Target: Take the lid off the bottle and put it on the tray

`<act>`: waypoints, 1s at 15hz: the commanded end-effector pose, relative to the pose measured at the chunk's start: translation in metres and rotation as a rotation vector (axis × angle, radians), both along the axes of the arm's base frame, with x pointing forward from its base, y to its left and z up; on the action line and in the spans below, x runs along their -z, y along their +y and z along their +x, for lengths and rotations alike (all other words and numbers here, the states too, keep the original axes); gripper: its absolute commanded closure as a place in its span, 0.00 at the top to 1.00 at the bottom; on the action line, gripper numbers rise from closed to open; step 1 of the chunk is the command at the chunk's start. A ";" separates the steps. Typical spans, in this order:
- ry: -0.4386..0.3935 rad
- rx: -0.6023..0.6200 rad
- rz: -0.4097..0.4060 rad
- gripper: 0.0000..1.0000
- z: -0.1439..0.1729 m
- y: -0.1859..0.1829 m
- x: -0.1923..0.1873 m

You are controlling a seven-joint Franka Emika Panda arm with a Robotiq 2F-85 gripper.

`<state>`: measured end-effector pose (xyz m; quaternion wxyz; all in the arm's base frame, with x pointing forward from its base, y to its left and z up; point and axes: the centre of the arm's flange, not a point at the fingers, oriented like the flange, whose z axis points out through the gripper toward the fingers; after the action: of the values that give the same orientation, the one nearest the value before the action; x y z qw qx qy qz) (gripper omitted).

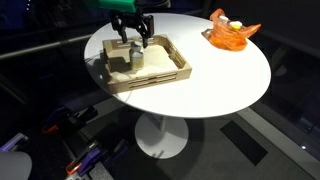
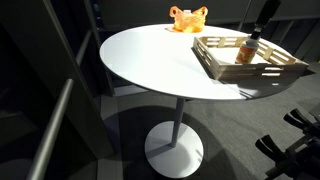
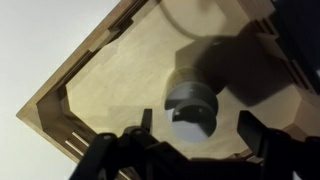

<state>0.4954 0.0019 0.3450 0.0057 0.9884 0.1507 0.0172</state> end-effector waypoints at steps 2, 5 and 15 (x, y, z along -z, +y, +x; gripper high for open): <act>-0.010 0.021 0.012 0.84 0.008 -0.002 -0.005; -0.010 0.021 0.012 0.84 0.008 -0.002 -0.005; -0.008 0.015 0.012 0.54 0.008 0.000 -0.002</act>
<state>0.4960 0.0012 0.3447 0.0056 0.9886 0.1498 0.0171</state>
